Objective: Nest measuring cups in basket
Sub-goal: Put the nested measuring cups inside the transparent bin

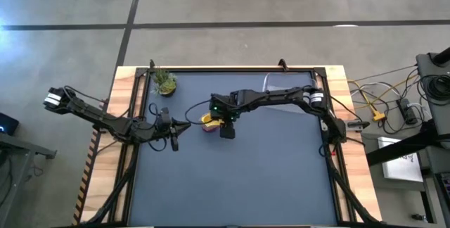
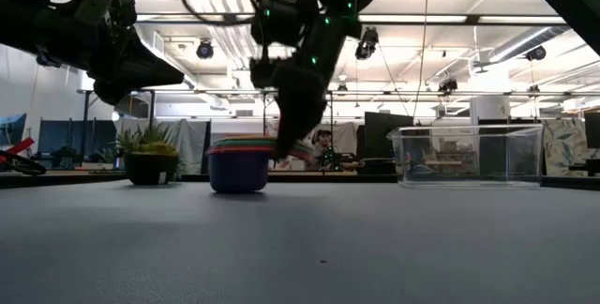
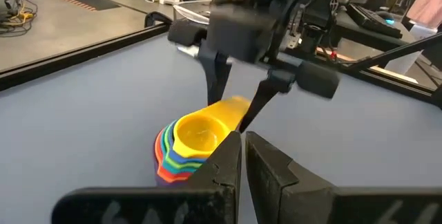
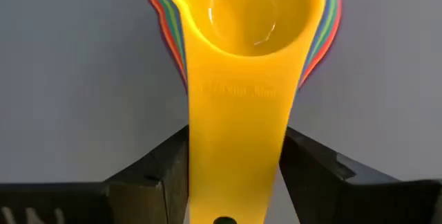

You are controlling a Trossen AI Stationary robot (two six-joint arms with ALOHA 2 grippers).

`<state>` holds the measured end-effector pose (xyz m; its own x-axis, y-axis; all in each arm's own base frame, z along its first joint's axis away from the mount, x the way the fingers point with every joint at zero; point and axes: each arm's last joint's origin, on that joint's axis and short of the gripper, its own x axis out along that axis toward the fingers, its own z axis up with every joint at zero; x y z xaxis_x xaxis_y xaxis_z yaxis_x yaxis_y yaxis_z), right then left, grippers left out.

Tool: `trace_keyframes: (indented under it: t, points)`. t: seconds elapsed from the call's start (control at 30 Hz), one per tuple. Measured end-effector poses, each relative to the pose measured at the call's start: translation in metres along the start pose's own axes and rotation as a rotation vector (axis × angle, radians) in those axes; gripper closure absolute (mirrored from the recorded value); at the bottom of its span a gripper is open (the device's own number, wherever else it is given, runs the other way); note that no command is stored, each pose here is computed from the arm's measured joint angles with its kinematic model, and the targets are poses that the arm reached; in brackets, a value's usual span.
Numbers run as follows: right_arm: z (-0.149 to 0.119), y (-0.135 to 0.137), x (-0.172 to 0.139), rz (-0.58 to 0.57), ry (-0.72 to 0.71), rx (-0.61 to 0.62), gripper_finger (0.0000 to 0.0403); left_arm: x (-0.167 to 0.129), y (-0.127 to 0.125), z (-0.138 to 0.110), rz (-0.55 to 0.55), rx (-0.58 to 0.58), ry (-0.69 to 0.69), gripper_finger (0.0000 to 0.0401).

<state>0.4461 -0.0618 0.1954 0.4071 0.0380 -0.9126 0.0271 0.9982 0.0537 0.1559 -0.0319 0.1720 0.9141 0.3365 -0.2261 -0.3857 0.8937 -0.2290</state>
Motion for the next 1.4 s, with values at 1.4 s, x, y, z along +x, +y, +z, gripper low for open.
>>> trace_keyframes:
  t: [1.4]
  points:
    - [0.007, 0.012, 0.019, -0.113, -0.003, -0.022, 0.0226, 0.0, 0.0, 0.0, 0.0, 0.0, 0.0, 0.0397]
